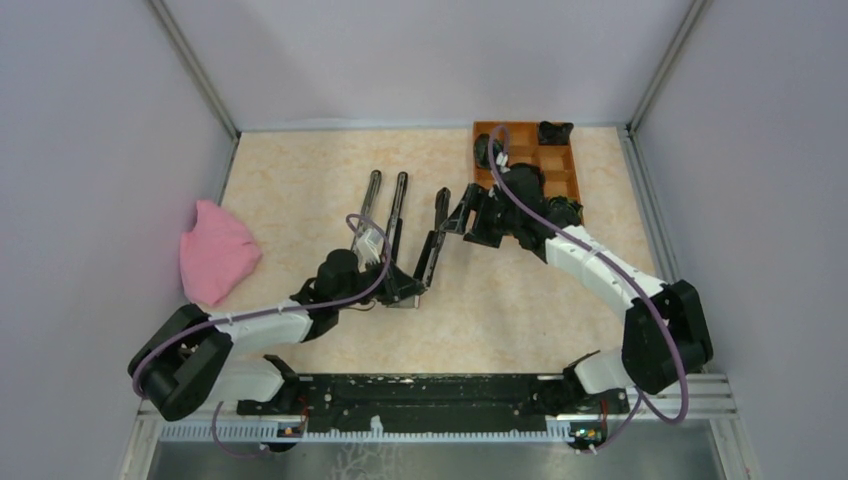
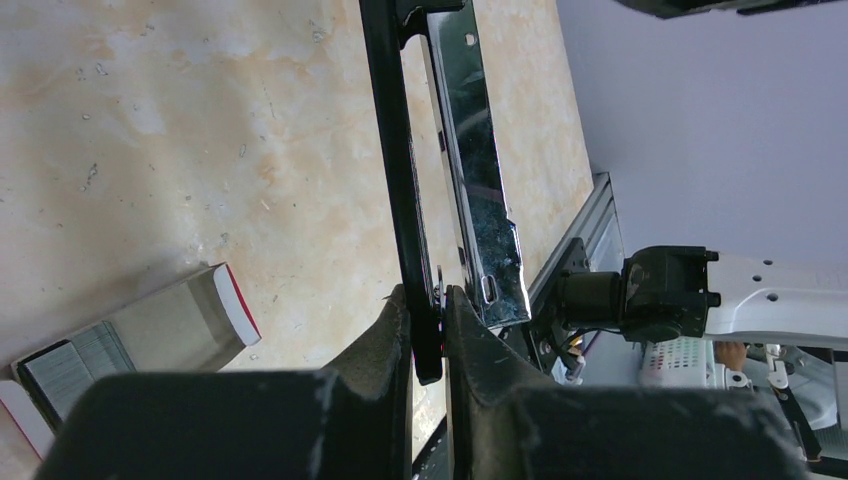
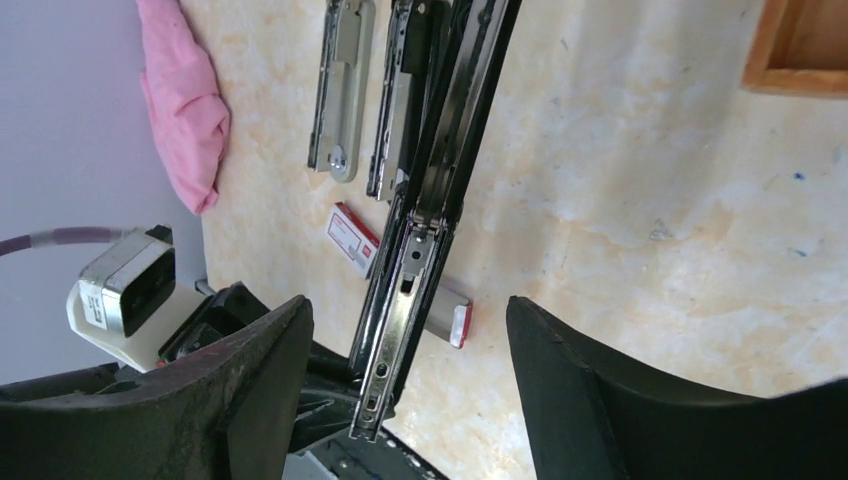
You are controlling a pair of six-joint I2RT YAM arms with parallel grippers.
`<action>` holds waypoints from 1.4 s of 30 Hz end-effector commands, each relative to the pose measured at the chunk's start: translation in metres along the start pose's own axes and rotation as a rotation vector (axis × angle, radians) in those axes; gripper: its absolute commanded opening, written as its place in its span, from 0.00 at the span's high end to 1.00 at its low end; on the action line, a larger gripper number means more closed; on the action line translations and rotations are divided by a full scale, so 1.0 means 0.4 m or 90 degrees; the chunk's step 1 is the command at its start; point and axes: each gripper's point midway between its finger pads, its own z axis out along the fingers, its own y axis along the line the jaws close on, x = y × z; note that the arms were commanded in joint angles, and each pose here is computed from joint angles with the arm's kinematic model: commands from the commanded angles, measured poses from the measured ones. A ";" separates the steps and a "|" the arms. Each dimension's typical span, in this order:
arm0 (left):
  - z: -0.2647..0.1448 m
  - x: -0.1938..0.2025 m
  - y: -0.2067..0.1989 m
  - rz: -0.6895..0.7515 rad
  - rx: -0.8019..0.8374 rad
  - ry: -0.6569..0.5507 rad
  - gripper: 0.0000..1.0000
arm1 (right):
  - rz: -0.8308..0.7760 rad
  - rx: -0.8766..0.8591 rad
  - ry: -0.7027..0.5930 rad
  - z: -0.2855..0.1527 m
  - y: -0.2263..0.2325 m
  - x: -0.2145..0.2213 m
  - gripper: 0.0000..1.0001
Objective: Load the staples into the stapler
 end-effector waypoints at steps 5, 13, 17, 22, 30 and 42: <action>0.017 -0.098 -0.122 0.038 0.105 -0.076 1.00 | 0.014 -0.020 0.002 0.072 0.036 0.034 0.36; 0.019 -0.098 -0.123 0.036 0.106 -0.074 1.00 | 0.030 -0.012 0.012 0.129 0.038 0.058 0.46; 0.022 -0.096 -0.116 0.036 0.099 -0.072 1.00 | 0.027 -0.018 0.013 0.135 0.049 0.061 0.58; 0.029 -0.090 -0.109 0.034 0.095 -0.064 1.00 | 0.021 -0.019 0.013 0.137 0.055 0.062 0.74; 0.040 -0.071 -0.076 0.036 0.065 -0.043 0.90 | -0.019 0.017 -0.006 0.147 0.034 0.040 1.00; 0.002 -0.134 0.012 0.063 -0.080 -0.082 0.42 | -0.154 0.195 0.017 0.198 -0.083 -0.008 1.00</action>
